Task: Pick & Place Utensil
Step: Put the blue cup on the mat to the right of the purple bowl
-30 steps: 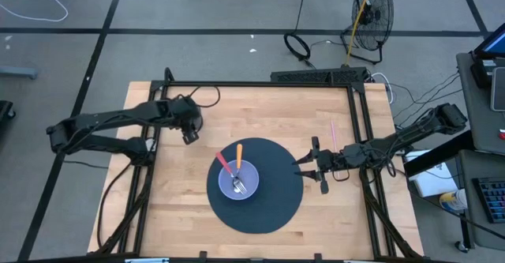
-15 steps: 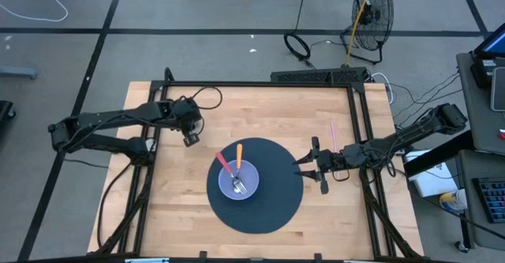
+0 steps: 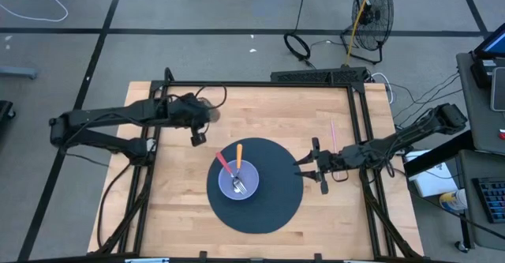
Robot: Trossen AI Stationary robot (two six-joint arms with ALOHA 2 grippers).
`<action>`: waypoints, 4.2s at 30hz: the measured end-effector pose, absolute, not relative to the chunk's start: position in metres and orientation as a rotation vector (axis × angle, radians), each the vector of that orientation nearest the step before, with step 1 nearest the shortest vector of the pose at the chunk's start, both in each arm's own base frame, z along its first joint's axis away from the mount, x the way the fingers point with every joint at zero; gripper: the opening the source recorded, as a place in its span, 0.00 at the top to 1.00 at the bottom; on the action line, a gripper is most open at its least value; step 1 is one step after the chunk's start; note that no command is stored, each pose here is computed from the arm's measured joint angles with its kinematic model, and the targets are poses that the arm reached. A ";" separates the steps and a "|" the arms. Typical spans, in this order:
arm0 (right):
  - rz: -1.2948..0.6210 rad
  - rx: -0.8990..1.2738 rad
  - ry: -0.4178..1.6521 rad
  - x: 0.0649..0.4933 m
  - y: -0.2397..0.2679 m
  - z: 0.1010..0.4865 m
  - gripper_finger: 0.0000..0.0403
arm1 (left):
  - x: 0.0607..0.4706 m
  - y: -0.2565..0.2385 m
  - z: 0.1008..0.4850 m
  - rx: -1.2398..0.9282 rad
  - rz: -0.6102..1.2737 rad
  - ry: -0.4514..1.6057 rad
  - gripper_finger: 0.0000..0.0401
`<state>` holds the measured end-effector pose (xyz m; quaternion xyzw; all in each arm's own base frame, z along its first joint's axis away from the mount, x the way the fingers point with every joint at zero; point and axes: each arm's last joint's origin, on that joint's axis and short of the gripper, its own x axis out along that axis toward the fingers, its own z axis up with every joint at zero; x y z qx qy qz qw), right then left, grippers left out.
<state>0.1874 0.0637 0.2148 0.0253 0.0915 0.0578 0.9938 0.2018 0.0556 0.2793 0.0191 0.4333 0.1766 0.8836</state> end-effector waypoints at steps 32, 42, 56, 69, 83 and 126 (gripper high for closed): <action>0.121 0.088 0.105 0.182 0.062 0.205 0.65 | 0.369 0.167 0.309 -0.016 0.093 0.868 0.97; 0.121 0.075 0.122 0.182 0.062 0.204 0.65 | 0.394 0.170 0.263 -0.088 0.006 0.983 0.97; 0.120 0.062 0.109 0.182 0.061 0.205 0.65 | 0.422 0.138 0.235 -0.058 -0.080 1.009 0.97; 0.121 0.088 0.106 0.182 0.062 0.205 0.65 | 0.422 0.139 0.234 -0.090 -0.039 1.021 0.88; 0.121 0.096 0.106 0.182 0.062 0.205 0.65 | 0.421 0.138 0.236 -0.032 -0.071 1.015 0.88; -0.106 -0.251 0.667 0.317 -0.057 0.259 0.65 | 0.151 0.016 0.336 -0.004 -0.004 0.332 0.64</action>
